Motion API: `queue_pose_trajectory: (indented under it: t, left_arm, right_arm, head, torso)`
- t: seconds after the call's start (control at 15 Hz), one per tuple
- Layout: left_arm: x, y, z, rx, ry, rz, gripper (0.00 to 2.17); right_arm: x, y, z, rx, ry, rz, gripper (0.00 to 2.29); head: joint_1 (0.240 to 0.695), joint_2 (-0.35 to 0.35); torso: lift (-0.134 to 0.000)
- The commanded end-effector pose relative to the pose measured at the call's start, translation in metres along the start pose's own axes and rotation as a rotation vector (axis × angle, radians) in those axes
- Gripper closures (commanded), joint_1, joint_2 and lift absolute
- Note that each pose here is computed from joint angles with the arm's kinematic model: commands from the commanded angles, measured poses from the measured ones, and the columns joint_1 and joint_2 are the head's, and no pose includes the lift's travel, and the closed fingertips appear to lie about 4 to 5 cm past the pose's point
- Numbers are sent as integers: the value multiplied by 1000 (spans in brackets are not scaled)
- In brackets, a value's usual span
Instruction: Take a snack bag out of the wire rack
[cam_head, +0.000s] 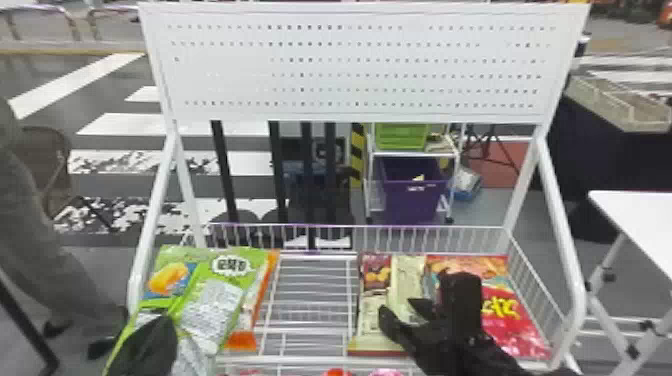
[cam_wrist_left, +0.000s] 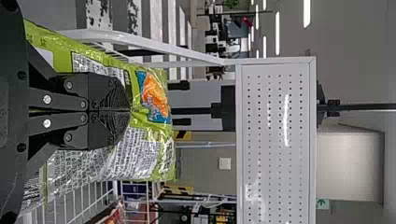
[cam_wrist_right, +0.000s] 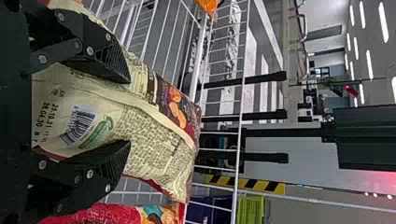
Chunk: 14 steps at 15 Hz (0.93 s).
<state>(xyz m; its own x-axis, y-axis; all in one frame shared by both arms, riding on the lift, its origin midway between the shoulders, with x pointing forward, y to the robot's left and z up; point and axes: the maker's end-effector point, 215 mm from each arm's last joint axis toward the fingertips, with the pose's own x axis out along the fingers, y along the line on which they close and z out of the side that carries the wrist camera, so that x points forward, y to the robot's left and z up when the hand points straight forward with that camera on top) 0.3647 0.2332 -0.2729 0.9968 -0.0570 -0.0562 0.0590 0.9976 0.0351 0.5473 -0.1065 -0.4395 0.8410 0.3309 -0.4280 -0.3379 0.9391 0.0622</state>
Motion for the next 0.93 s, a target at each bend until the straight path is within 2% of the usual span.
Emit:
queue_pose_trajectory:
  t: [0.0,0.33,0.47,0.6,0.73,0.87]
  left_arm:
    - [1,0,0,-2,-1,-1,1757]
    - [2,-1,1,-2,-2,0,1757]
    - [2,-1,2,-1,-4,0,1757]
    - [0,-1,0,-2,0,1,1757]
    - [0,-1,0,-4,-1,-1,1757]
    - [0,-1,1,-4,-2,0,1757]
  right_arm:
    - [-1,4,1,13,7,11,2243]
    - [-10,11,15,14,-24,19,2246]
    - [-24,19,32,5,-68,22,2246]
    - [-52,26,59,-5,-138,22,2246]
    - [-97,18,83,-28,-215,-11,2246]
    - [-135,2,77,-35,-242,-63,2246]
  head:
    - [499,0]
    - [499,0]
    - [499,0]
    - [499,0]
    - [499,0]
    - [499,0]
  torso:
    - [0]
    - [0]
    - [0]
    - [0]
    - [0]
    - [0]
